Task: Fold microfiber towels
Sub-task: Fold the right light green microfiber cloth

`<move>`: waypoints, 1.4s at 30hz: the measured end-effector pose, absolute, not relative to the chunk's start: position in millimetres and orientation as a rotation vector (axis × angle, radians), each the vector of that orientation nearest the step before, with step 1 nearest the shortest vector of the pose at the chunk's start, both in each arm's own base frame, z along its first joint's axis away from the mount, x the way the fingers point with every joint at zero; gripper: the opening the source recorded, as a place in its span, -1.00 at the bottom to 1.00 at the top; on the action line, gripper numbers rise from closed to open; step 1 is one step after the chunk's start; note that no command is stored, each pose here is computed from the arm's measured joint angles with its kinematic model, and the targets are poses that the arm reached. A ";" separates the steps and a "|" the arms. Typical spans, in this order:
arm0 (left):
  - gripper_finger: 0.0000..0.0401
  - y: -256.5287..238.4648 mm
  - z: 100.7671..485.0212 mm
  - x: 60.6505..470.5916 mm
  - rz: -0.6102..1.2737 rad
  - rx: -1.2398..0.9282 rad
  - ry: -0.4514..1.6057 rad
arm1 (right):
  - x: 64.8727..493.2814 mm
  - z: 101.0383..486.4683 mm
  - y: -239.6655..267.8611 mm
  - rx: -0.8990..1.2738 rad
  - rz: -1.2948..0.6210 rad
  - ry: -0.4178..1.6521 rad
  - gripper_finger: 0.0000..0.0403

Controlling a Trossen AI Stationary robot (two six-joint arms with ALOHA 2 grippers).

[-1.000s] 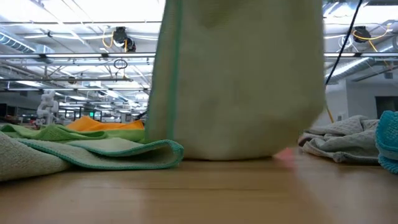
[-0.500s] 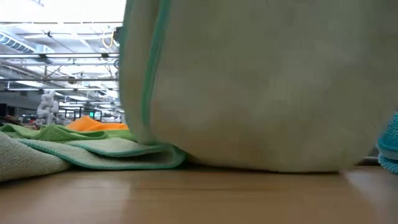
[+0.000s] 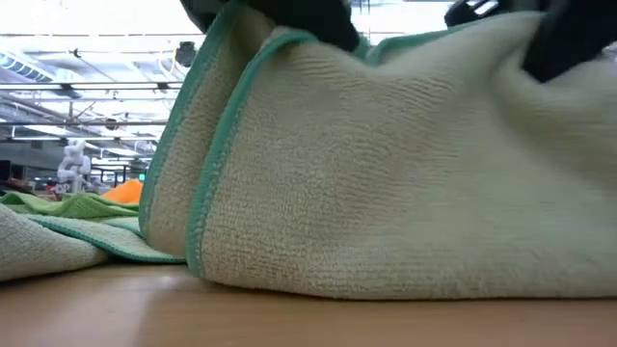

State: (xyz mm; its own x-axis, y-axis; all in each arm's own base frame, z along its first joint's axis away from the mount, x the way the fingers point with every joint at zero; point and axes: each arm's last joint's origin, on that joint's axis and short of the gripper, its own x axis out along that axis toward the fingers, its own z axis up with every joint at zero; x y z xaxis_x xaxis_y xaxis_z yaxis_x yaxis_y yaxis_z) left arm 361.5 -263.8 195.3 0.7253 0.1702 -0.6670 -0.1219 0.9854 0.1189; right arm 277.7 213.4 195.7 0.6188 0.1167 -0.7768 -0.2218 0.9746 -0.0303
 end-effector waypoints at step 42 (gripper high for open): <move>-0.92 -228.6 186.5 355.1 0.308 0.216 0.757 | 292.1 194.8 173.9 -0.249 0.072 0.945 -0.98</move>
